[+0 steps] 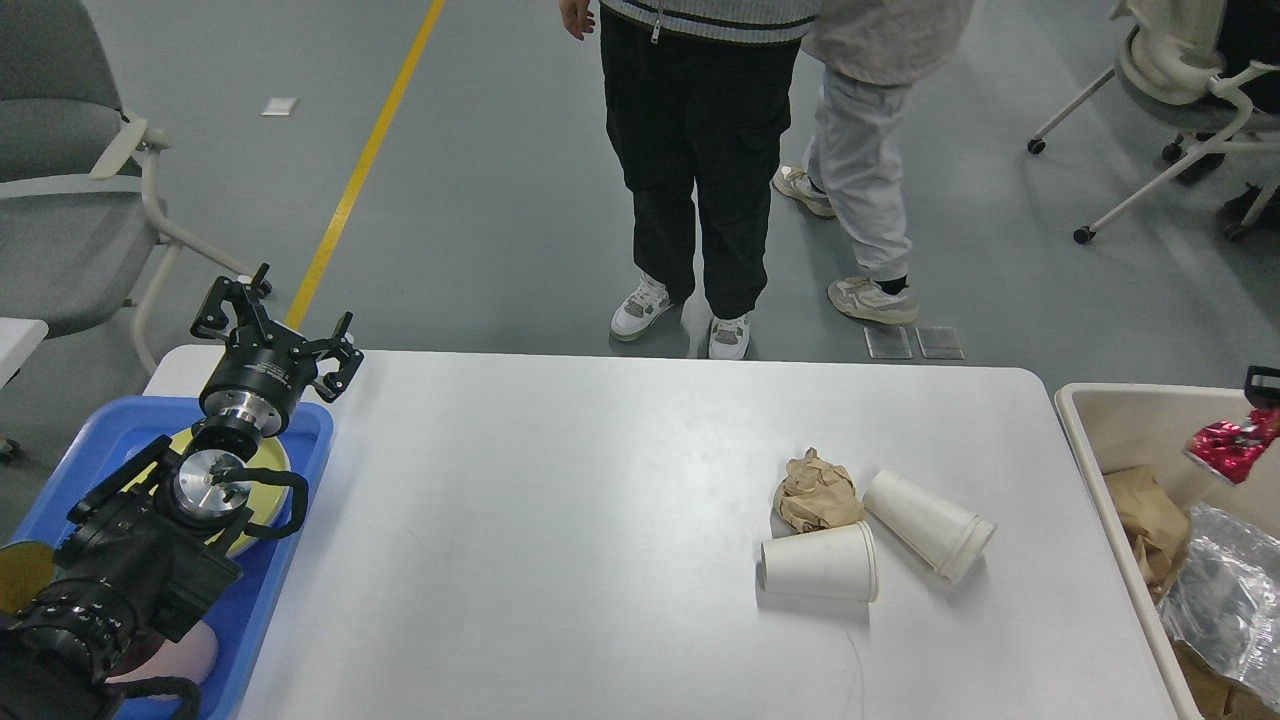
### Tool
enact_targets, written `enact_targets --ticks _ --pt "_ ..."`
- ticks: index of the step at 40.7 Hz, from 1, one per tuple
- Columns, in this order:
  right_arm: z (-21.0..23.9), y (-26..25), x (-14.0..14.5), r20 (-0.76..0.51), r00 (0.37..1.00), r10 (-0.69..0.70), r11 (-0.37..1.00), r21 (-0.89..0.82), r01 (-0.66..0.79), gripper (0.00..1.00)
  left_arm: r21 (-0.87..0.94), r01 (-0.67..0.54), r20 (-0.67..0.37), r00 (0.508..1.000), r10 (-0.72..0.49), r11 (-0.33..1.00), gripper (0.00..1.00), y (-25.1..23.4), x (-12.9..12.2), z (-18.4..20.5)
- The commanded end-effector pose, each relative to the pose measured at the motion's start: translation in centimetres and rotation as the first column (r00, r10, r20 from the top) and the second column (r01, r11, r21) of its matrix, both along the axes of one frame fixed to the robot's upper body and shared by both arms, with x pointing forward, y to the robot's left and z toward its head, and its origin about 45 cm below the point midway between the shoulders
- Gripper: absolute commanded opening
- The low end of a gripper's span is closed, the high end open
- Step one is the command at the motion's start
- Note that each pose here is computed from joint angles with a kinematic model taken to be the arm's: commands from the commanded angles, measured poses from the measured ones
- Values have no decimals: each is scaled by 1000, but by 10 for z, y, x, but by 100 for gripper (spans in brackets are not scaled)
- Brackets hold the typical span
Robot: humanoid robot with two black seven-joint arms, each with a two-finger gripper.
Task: Tidy desktop
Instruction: 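Open the right gripper to drop the can into the bin, then move the right gripper to the white cup lying on its side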
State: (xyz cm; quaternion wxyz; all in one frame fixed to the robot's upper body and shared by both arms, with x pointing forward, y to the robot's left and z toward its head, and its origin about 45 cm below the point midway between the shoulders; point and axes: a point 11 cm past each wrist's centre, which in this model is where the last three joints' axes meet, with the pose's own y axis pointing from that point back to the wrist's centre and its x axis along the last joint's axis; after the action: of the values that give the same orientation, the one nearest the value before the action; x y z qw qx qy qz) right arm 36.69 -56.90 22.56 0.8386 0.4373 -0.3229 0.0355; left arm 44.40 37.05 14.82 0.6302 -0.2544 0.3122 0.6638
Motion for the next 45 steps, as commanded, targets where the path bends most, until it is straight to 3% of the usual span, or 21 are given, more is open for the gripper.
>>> enact_targets --ticks 1,7,8,9,10,11,12,25,32,39,45 --pt "-50 -12 -10 84 996 -23 996 -80 30 0 0 1 1 1000 -1 1000 98 0 0 0" --pt "-94 -3 -21 164 986 -43 995 -84 58 0 0 1 1 1000 -1 1000 98 0 0 0" --pt "-99 -1 -22 174 984 -48 995 -77 63 20 0 0 0 1000 0 1000 98 0 0 0" --pt "-103 2 -23 175 984 -39 995 -80 54 84 0 0 0 1000 0 1000 98 0 0 0" --pt "-107 4 -24 173 984 -37 996 -79 51 100 0 0 0 1000 0 1000 98 0 0 0" --pt "-112 7 -25 168 985 -33 996 -73 45 91 0 0 0 1000 0 1000 98 0 0 0" --pt "-115 11 -25 167 985 -31 997 -68 43 100 0 0 0 1000 0 1000 98 0 0 0" --pt "-115 18 -19 177 984 -28 998 -54 39 100 0 0 0 1000 0 1000 98 0 0 0" --pt "-86 46 25 229 973 -21 999 30 15 100 0 0 0 1000 0 1000 98 0 0 0" --pt "-43 111 67 166 986 5 973 228 -44 100 0 0 0 1000 0 1000 98 0 0 0" --pt "-3 205 71 74 986 148 892 421 -166 100 0 0 0 1000 0 1000 98 0 0 0"
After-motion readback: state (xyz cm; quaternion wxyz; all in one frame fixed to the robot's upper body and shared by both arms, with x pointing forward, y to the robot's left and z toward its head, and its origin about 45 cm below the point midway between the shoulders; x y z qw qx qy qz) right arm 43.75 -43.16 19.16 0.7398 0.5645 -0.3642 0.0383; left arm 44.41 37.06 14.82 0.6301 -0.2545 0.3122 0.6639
